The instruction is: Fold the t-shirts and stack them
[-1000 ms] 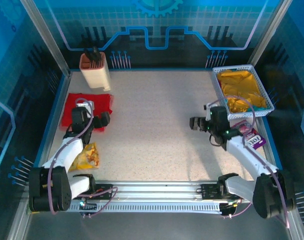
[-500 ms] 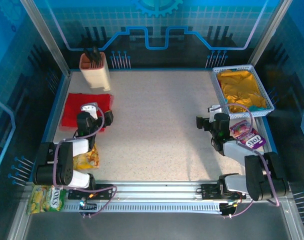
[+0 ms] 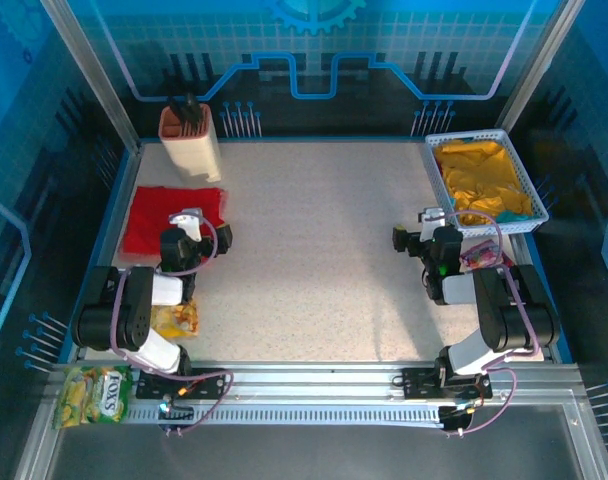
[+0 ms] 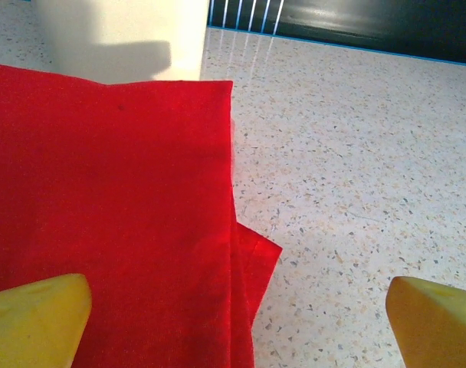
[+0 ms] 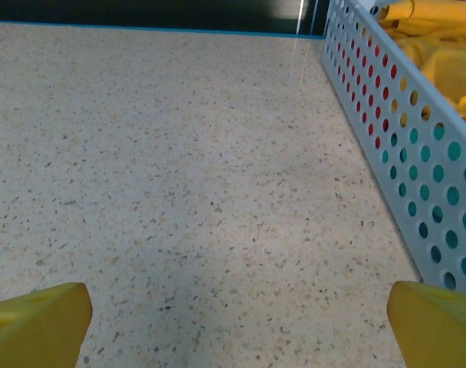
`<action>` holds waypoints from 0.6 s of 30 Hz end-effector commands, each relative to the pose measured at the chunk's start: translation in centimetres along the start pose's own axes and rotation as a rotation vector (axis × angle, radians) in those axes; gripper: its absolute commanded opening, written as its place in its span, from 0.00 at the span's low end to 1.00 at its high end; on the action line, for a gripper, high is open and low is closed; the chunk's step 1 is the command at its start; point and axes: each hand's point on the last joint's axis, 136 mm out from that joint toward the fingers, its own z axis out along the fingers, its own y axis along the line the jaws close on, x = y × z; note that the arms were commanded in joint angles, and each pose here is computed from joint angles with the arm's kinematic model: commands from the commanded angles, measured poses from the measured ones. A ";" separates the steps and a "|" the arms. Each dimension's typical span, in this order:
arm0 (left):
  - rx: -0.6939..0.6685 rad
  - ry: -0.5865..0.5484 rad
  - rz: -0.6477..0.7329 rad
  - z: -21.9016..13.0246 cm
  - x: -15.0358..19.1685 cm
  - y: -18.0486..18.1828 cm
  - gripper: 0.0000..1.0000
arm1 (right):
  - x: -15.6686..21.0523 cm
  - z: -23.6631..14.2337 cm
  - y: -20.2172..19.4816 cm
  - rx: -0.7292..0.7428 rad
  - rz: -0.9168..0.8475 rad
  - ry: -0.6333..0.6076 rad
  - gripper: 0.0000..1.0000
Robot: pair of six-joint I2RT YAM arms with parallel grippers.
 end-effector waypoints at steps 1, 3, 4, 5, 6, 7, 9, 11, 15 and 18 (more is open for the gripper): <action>0.020 -0.038 0.031 0.3 -1.3 -0.6 0.99 | -1.9 0.2 0.3 -0.006 -0.019 -0.061 1.00; 0.021 -0.041 0.030 0.3 -1.4 -0.6 0.99 | -1.8 0.2 0.3 -0.006 -0.020 -0.058 1.00; 0.020 -0.041 0.030 0.3 -1.4 -0.6 0.99 | -1.8 0.2 0.3 -0.006 -0.021 -0.059 1.00; 0.021 -0.041 0.030 0.3 -1.4 -0.6 0.99 | -1.9 0.2 0.3 -0.006 -0.021 -0.061 1.00; 0.020 -0.041 0.030 0.3 -1.4 -0.6 0.99 | -1.9 0.2 0.3 -0.005 -0.020 -0.061 1.00; 0.021 -0.040 0.030 0.3 -1.4 -0.6 0.99 | -2.0 0.2 0.3 -0.005 -0.021 -0.062 1.00; 0.020 -0.042 0.031 0.3 -1.4 -0.6 0.99 | -1.9 0.2 0.3 -0.005 -0.020 -0.061 1.00; 0.020 -0.041 0.031 0.3 -1.4 -0.6 0.99 | -1.9 0.2 0.3 -0.006 -0.020 -0.062 1.00; 0.019 -0.039 0.031 0.3 -1.3 -0.6 0.99 | -1.9 0.2 0.4 -0.010 -0.025 -0.057 1.00; 0.018 -0.041 0.031 0.3 -1.4 -0.6 0.99 | -1.9 0.2 0.4 0.001 -0.030 -0.057 1.00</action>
